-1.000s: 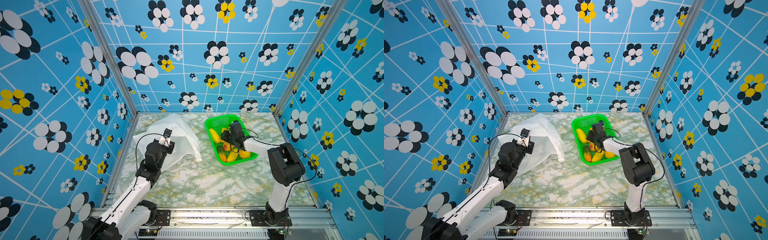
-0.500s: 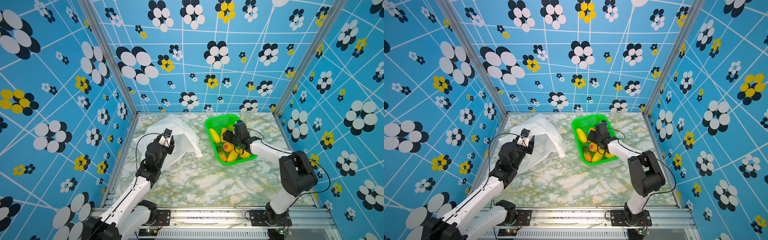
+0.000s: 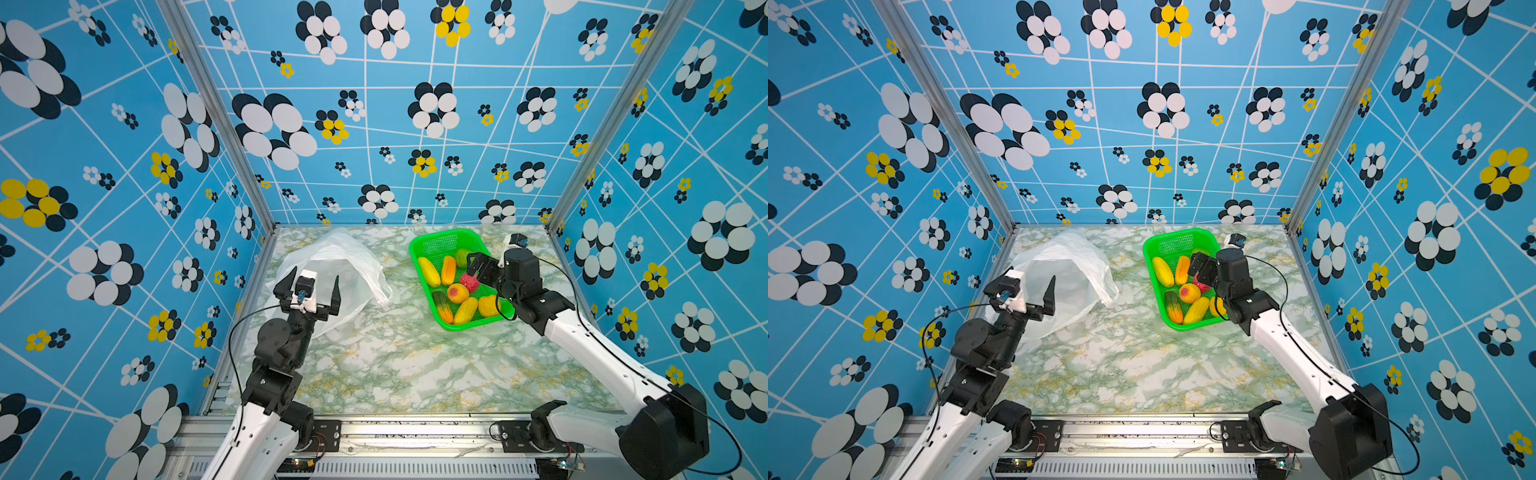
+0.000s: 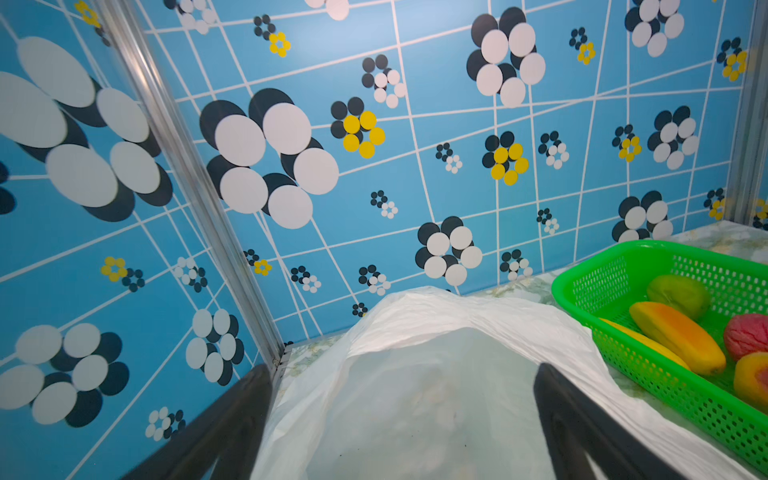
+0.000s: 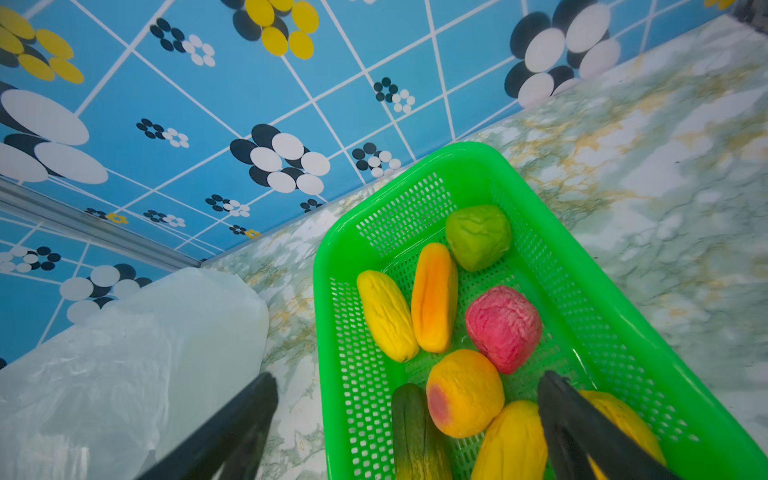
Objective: Untie the knot of the plastic bag and take out the fruit
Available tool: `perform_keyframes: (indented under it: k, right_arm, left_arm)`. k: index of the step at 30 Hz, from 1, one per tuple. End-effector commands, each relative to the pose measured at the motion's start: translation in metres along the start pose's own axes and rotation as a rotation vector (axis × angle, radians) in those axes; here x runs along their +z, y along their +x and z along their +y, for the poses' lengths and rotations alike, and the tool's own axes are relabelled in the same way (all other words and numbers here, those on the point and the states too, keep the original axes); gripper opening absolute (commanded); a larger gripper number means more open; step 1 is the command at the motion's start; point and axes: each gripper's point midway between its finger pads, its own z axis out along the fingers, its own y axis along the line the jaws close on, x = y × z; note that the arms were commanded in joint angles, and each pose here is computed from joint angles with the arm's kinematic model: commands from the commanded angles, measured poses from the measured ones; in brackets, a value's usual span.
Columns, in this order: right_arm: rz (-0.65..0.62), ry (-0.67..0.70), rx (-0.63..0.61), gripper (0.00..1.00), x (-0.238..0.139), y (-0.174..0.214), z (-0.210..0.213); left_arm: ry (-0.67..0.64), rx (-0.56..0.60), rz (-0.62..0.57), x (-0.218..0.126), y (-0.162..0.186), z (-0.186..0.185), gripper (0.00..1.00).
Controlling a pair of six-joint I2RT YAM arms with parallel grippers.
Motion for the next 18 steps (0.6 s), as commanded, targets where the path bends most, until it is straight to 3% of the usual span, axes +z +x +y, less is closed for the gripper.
perform_keyframes:
  k: [1, 5, 7, 11, 16, 18]
  right_arm:
    - [-0.051, 0.183, -0.028, 0.99, -0.026, -0.010, -0.037]
    - [-0.168, 0.254, -0.030, 0.99, -0.046, -0.033, -0.051]
    - [-0.232, 0.210, -0.087, 0.99, -0.049, -0.042, -0.046]
    - [-0.272, 0.258, -0.266, 0.99, -0.050, -0.053, -0.053]
    - [-0.294, 0.457, -0.379, 0.99, -0.037, -0.057, -0.118]
    - [-0.311, 0.583, -0.336, 0.99, -0.042, -0.049, -0.162]
  left_arm:
    - [-0.056, -0.087, -0.006, -0.016, 0.022, 0.007, 0.99]
    - [-0.093, -0.105, -0.019, -0.028, 0.049, 0.009, 0.99]
    - [-0.125, -0.094, 0.020, -0.027, 0.070, 0.011, 0.99]
    - [-0.140, -0.028, 0.130, -0.018, 0.103, 0.010, 0.99]
    - [-0.100, 0.040, 0.289, -0.004, 0.143, 0.002, 0.99]
    - [-0.068, 0.064, 0.353, 0.000, 0.156, -0.004, 0.99]
